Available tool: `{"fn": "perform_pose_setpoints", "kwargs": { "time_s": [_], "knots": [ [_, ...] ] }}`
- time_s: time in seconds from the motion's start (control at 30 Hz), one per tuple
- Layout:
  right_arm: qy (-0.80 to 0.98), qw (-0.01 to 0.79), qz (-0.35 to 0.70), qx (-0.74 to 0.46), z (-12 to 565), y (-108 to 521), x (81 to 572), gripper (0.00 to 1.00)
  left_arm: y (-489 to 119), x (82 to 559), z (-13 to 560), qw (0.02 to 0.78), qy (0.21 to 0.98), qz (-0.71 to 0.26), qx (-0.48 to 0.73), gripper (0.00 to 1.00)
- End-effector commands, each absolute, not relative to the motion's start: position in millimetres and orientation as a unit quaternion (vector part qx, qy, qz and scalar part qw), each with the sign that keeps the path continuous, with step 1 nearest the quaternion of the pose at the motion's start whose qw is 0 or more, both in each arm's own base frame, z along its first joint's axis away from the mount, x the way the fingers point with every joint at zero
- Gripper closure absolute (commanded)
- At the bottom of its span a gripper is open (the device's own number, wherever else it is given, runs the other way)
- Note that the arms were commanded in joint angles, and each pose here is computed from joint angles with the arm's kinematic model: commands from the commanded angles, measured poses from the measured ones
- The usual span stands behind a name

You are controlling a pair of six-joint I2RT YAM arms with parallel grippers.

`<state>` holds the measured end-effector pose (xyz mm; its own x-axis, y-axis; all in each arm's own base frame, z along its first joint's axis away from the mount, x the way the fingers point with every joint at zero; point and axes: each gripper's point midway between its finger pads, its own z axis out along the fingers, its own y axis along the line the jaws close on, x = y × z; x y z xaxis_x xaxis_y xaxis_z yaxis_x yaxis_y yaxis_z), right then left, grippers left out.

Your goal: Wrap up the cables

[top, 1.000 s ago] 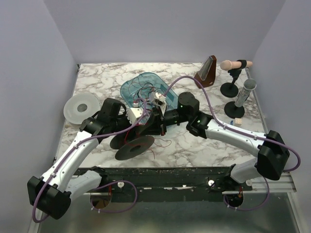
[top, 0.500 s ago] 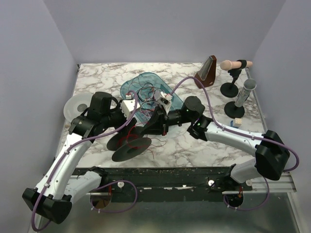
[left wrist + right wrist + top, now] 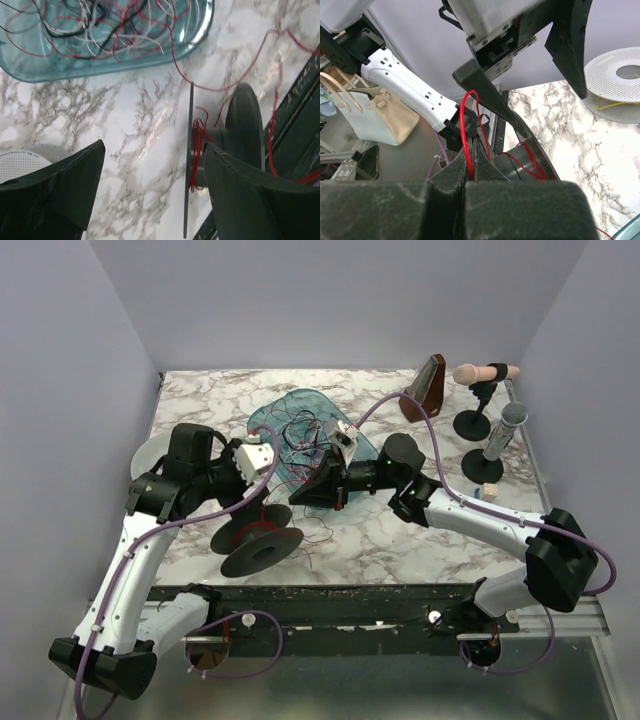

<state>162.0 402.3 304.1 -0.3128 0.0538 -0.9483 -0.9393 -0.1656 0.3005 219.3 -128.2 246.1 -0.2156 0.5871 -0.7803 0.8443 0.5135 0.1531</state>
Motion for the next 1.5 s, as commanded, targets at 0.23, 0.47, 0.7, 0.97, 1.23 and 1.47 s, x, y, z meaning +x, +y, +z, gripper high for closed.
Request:
{"fn": "perform_pose_setpoints", "kwargs": {
  "time_s": [0.23, 0.47, 0.7, 0.97, 1.23, 1.47],
  "knots": [
    [0.525, 0.429, 0.598, -0.428, 313.4, 390.6, 172.1, 0.99, -93.3, 172.8, 168.9, 0.248, 0.787, -0.145, 0.546, 0.38],
    [0.58, 0.445, 0.551, -0.402, 298.7, 355.4, 190.2, 0.99, -98.8, 164.1, 167.1, 0.237, 0.781, -0.171, 0.552, 0.8],
    [0.63, 0.475, 0.471, -0.394, 284.4, 324.0, 200.2, 0.99, -101.5, 169.8, 176.8, 0.282, 0.755, -0.153, 0.572, 1.0],
    [0.654, 0.493, 0.44, -0.367, 269.1, 301.4, 205.2, 0.99, -159.1, 183.0, 218.2, 0.461, 0.686, -0.264, 0.498, 1.0],
    [0.659, 0.499, 0.434, -0.359, 264.8, 291.5, 203.1, 0.99, -155.6, 176.4, 174.3, 0.4, 0.676, -0.264, 0.56, 1.0],
    [0.66, 0.492, 0.435, -0.365, 260.7, 292.0, 201.3, 0.99, -105.4, 153.0, 149.8, 0.28, 0.646, -0.181, 0.686, 1.0]
  ]
}}
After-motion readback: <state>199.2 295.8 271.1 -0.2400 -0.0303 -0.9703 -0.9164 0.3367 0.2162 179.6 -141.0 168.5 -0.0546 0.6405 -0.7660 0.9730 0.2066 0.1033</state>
